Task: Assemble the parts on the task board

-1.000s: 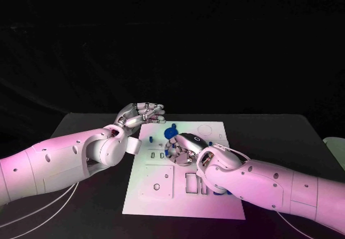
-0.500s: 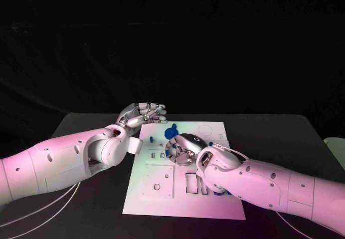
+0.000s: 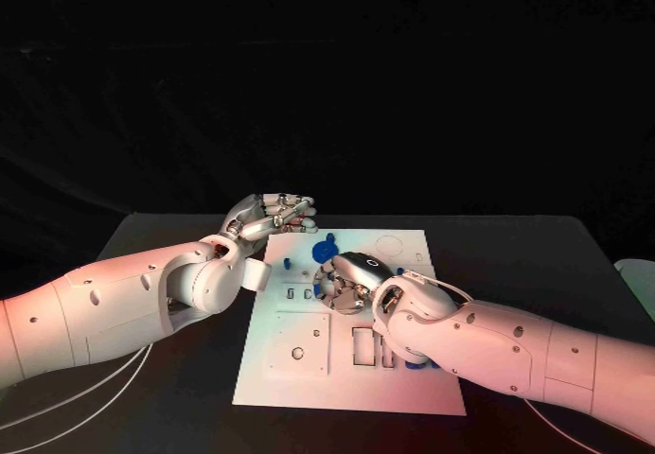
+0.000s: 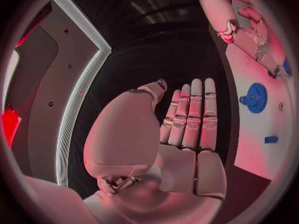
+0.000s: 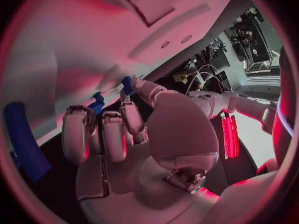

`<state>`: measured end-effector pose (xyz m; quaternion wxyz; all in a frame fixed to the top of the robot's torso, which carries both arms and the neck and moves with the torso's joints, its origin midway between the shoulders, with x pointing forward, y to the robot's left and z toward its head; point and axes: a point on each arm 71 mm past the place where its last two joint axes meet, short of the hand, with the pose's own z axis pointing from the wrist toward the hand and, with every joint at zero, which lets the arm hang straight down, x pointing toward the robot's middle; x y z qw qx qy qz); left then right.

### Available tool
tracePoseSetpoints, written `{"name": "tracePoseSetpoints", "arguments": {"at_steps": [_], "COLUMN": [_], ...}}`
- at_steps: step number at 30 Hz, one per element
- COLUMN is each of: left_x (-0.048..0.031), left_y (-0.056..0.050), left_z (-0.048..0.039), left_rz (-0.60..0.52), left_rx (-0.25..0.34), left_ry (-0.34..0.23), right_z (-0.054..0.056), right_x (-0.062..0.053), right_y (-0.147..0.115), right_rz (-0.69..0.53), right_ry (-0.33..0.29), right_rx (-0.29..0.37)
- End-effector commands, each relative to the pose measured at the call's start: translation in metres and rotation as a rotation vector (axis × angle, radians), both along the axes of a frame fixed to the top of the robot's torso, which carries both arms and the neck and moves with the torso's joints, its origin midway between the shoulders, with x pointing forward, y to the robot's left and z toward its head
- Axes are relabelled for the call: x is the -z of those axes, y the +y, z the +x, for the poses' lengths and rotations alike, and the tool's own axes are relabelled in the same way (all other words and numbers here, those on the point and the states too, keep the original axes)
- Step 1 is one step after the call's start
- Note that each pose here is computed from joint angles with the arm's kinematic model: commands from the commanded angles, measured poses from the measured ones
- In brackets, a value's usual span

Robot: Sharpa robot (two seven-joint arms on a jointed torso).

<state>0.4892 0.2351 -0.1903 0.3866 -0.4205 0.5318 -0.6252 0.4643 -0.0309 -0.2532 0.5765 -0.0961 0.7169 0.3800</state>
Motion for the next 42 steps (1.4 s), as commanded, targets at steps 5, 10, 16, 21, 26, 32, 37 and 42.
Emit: {"name": "tracePoseSetpoints", "arguments": {"at_steps": [5,10,16,21,26,32,37,42], "left_x": [-0.0017,-0.0018,-0.0017,-0.0016,-0.0014,-0.0013,-0.0013,-0.0013], "left_y": [-0.0029,-0.0031,-0.0029,-0.0026,-0.0014,-0.0005,-0.0006,-0.0004], "left_z": [-0.0001,-0.0001,0.0000,0.0001,0.0007,0.0010,0.0011,0.0011], "left_rz": [-0.014,-0.014,-0.012,-0.012,-0.010,-0.008,-0.008,-0.008], "left_rx": [0.017,0.017,0.015,0.014,0.011,0.009,0.009,0.008], "left_ry": [-0.005,-0.004,-0.003,-0.002,-0.002,-0.001,-0.001,-0.001], "right_z": [-0.0025,-0.0027,-0.0027,-0.0026,-0.0029,-0.0041,-0.0045,-0.0044], "right_x": [0.0045,0.0045,0.0043,0.0041,0.0036,0.0026,0.0020,0.0018], "right_y": [0.0005,0.0005,0.0006,0.0005,0.0009,0.0021,0.0027,0.0024], "right_rz": [-0.037,-0.037,-0.035,-0.034,-0.029,-0.022,-0.017,-0.015], "right_ry": [0.016,0.017,0.015,0.013,0.010,0.005,0.002,0.000], "right_rx": [-0.023,-0.024,-0.024,-0.022,-0.021,-0.023,-0.022,-0.018]}}
